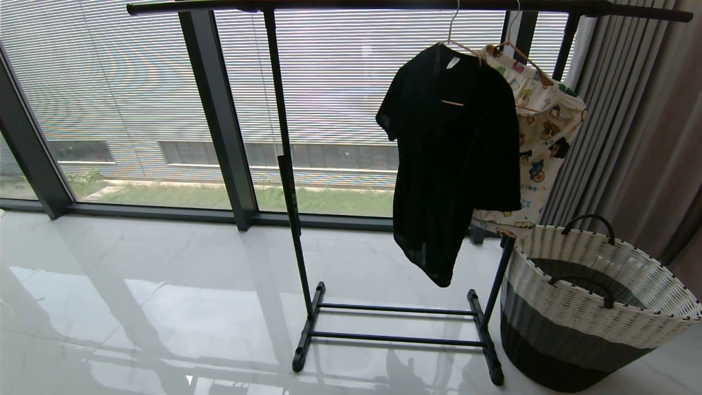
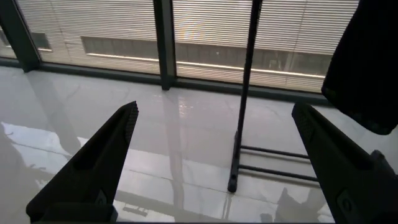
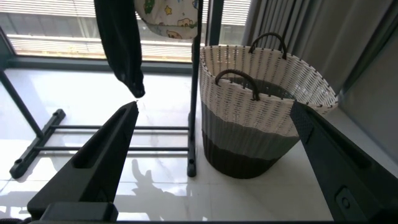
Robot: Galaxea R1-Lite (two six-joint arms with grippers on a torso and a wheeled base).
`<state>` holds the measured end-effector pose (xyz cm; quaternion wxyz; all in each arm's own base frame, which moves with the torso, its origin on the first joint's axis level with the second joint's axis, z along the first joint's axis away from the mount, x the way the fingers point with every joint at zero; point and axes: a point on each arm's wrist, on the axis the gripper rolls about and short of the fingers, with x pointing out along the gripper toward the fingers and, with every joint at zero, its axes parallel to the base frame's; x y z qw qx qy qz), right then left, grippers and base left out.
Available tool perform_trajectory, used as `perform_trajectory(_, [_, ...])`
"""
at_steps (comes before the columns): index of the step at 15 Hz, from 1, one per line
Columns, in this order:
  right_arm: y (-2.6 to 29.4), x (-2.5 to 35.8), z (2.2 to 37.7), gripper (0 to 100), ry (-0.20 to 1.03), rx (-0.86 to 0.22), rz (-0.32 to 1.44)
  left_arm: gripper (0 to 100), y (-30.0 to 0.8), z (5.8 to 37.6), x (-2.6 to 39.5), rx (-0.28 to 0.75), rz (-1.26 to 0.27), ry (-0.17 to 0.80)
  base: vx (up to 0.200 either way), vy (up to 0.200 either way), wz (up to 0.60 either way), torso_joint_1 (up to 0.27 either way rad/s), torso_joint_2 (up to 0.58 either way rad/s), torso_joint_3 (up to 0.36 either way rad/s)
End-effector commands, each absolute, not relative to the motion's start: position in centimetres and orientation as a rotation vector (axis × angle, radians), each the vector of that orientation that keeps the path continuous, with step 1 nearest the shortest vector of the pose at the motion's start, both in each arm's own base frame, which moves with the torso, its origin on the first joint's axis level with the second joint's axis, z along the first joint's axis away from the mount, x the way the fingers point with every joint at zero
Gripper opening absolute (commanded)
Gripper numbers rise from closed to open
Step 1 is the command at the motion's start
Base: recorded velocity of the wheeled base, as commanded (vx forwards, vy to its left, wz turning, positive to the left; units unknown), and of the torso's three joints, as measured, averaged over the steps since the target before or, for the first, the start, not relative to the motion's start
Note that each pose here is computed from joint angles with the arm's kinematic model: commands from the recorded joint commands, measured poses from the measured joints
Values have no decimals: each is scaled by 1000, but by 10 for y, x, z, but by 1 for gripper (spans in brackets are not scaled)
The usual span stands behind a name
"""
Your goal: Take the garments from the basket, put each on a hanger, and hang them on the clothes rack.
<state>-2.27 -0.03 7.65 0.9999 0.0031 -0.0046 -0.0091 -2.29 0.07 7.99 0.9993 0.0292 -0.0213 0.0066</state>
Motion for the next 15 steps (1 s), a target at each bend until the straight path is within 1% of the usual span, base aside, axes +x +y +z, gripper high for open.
perform_trajectory(1, [0, -23, 77, 100, -11, 6, -18, 100, -1, 80, -23, 53, -54, -37, 0, 0, 0, 0, 0, 0])
perform_trajectory(2, [0, -23, 77, 100, -11, 6, -18, 100, 0, 80, -23, 12, -11, -32, 0, 0, 0, 0, 0, 0])
perform_trajectory(3, [0, -23, 77, 100, -11, 6, -18, 100, 3, 79, -23, -30, 110, -34, 0, 0, 0, 0, 0, 0])
perform_trajectory(4, [0, -23, 77, 100, -11, 6, -18, 100, 4, 79, -23, -40, 171, -34, 0, 0, 0, 0, 0, 0])
perform_trajectory(6, [0, -23, 77, 100, -11, 6, -18, 100, 3, 79, -23, -4, 130, -31, 0, 0, 0, 0, 0, 0])
perform_trajectory(7, [0, -23, 77, 100, -11, 6, -18, 100, 1, 76, -23, 22, 34, 2, 0, 0, 0, 0, 0, 0])
perform_trajectory(8, [0, -23, 77, 100, -11, 6, -18, 100, 1, 75, -22, 24, 30, 25, 0, 0, 0, 0, 0, 0])
perform_trajectory(10, [0, -23, 77, 100, -11, 6, -18, 100, 1, 75, -23, 17, 34, 11, 0, 0, 0, 0, 0, 0])
perform_trajectory(15, [0, -23, 77, 100, -11, 6, -18, 100, 1, 75, -23, 14, 34, 11, 0, 0, 0, 0, 0, 0])
